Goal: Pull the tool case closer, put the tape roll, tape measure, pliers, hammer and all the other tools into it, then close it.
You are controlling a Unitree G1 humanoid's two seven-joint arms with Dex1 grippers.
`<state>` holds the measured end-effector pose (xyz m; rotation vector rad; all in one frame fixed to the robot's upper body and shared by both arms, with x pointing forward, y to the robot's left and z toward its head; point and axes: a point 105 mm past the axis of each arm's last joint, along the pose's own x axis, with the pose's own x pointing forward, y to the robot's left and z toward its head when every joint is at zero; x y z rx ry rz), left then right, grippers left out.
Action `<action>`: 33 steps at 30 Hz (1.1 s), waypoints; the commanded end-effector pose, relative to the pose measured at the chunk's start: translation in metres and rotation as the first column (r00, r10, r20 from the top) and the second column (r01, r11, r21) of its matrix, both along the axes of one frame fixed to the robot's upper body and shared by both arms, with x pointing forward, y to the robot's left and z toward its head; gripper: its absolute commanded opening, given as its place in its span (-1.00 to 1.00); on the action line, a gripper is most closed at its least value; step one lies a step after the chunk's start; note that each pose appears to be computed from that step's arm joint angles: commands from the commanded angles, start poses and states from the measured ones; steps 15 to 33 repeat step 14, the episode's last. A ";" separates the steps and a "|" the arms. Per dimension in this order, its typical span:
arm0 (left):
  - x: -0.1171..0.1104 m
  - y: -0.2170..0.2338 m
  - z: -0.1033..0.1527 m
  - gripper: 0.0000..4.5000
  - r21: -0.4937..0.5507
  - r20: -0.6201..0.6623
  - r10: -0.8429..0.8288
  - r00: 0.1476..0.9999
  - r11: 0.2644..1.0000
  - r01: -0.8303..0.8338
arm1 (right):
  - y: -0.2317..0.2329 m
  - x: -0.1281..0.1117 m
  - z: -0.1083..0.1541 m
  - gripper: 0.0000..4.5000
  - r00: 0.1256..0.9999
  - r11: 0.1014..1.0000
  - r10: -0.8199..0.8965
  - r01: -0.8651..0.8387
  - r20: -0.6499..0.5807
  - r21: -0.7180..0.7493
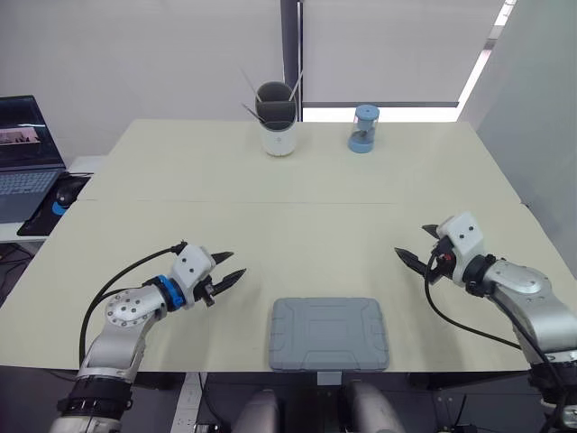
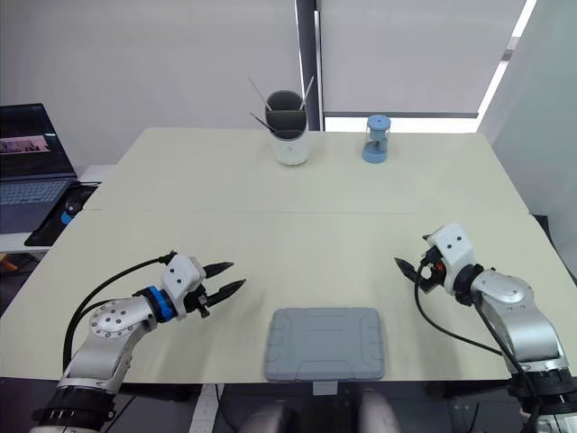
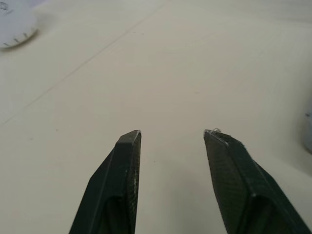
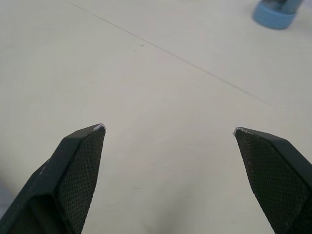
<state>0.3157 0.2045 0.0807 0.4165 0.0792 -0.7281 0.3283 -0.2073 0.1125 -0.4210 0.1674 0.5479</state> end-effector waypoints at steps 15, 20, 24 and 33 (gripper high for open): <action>0.048 0.023 0.006 0.99 -0.027 0.115 0.331 0.936 0.943 -0.330 | -0.015 0.028 -0.014 1.00 0.974 0.987 -0.148 0.134 0.169 0.093; 0.048 0.023 0.006 0.99 -0.027 0.115 0.331 0.936 0.943 -0.330 | -0.015 0.028 -0.014 1.00 0.974 0.987 -0.148 0.134 0.169 0.093; 0.048 0.023 0.006 0.99 -0.027 0.115 0.331 0.936 0.943 -0.330 | -0.015 0.028 -0.014 1.00 0.974 0.987 -0.148 0.134 0.169 0.093; 0.048 0.023 0.006 0.99 -0.027 0.115 0.331 0.936 0.943 -0.330 | -0.015 0.028 -0.014 1.00 0.974 0.987 -0.148 0.134 0.169 0.093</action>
